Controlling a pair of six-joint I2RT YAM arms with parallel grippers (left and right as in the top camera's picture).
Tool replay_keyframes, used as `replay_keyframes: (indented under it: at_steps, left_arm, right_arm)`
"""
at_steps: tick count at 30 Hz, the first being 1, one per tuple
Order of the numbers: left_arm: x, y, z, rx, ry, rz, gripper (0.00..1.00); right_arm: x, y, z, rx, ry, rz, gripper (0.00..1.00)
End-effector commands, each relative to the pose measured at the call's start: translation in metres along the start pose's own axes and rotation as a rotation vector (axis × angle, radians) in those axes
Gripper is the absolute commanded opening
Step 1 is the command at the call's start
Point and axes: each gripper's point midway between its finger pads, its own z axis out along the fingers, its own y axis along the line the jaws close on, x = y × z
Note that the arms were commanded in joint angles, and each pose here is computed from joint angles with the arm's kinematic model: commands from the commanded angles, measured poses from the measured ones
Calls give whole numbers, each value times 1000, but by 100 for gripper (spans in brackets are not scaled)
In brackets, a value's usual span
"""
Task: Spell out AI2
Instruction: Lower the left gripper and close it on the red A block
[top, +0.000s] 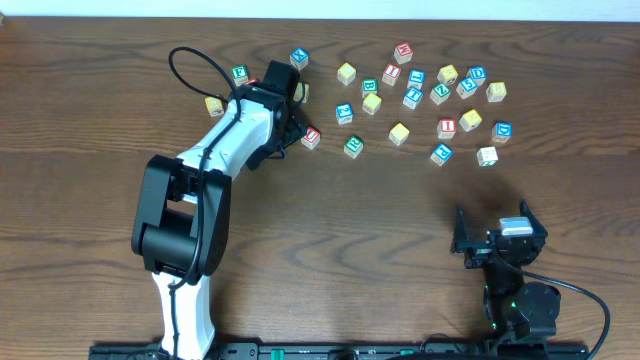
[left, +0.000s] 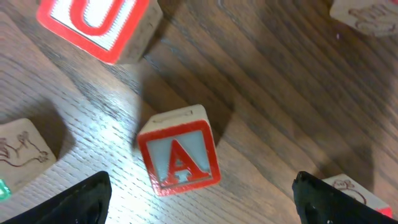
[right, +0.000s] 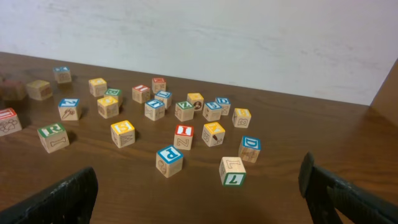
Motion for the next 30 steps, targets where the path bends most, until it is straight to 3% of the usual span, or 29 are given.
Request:
replay_keyframes:
  at_steps: [1,8,28,30]
  left_arm:
    - [-9,8,2,-40,-43,-29,91]
    - [-13,12,3,-43,-48,-83,86]
    - [-13,23,11,-60,-40,-99,86]
    - [-14,22,11,-58,-42,-100,81]
  right_arm:
    - [1,-2,0,9,1,15,99]
    - [1,-2,0,9,1,15,99]
    - [1,-2,0,9,1,15,99]
    - [1,-2,0,9,1,15,99]
